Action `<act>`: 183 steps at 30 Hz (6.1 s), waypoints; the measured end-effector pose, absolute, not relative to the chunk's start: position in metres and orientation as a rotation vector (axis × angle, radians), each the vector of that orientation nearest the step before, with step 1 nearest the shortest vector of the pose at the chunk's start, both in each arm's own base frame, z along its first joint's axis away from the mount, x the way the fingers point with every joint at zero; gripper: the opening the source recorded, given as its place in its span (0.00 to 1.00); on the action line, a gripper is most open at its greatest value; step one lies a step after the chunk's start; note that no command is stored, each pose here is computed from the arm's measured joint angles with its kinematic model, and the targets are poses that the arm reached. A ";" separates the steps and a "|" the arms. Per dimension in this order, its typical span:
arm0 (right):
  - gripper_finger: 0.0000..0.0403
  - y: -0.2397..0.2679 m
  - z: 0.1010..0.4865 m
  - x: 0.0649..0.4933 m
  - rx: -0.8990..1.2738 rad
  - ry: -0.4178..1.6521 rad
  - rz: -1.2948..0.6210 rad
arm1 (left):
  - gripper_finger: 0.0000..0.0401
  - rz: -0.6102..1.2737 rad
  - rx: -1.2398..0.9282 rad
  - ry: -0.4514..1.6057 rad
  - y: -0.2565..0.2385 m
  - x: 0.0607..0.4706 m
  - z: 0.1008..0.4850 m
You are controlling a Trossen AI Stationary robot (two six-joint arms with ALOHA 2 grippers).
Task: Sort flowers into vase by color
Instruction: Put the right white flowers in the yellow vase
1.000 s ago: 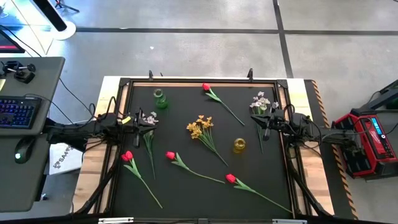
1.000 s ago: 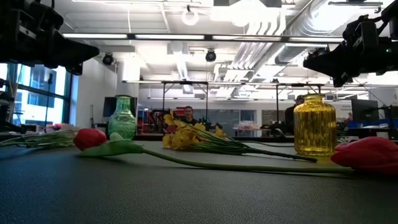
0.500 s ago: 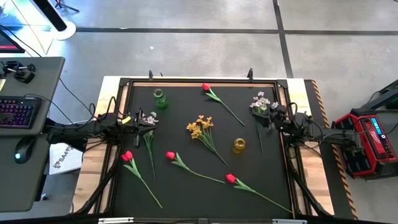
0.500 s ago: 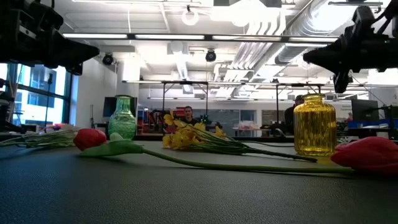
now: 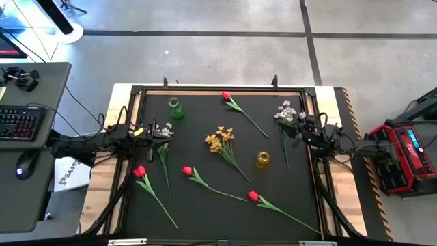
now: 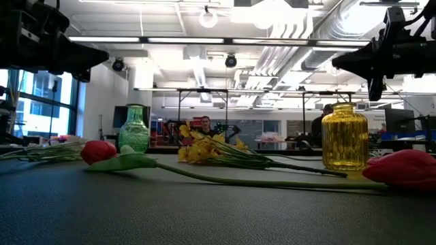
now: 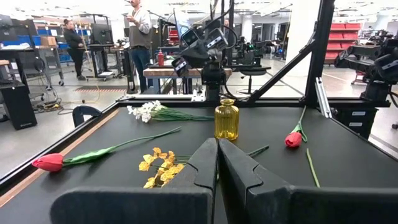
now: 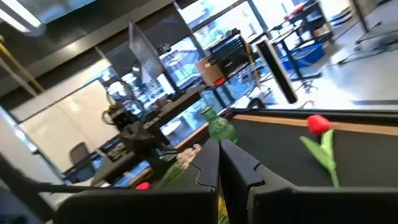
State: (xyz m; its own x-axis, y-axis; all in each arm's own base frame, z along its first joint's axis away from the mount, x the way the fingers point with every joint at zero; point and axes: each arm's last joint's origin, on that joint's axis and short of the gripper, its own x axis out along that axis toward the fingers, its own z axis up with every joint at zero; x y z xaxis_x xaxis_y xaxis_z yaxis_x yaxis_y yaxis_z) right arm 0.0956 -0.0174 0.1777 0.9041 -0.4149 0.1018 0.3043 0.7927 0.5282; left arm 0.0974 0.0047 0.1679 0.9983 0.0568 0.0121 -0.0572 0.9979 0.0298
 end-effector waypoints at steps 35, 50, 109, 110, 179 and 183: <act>0.35 -0.011 0.189 0.166 0.809 1.274 -0.987 | 0.01 0.057 -0.050 -0.028 0.005 0.097 0.169; 0.50 -0.022 0.149 0.160 0.929 1.110 -1.088 | 0.01 0.056 -0.049 -0.029 0.005 0.097 0.169; 0.00 -0.008 0.198 0.160 0.559 0.517 -0.998 | 0.01 0.056 -0.077 -0.029 0.005 0.097 0.169; 0.00 -0.005 0.203 0.159 0.532 0.466 -0.980 | 0.01 0.057 -0.077 -0.029 0.005 0.097 0.169; 0.00 0.053 0.163 0.148 0.177 -0.095 -0.210 | 0.01 0.134 -0.105 -0.092 0.007 0.097 0.175; 0.00 0.053 0.160 0.150 0.172 -0.076 -0.211 | 0.01 0.134 -0.105 -0.092 0.007 0.097 0.175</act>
State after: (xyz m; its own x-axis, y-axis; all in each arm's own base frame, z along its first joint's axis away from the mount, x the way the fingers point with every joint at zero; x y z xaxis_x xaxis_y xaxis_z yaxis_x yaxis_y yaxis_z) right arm 0.1497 0.0533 0.1596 0.9751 -0.2145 0.0566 0.2016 0.9632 0.1777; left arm 0.0968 0.0071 0.1749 0.9869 0.1379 0.0840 -0.1283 0.9856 -0.1101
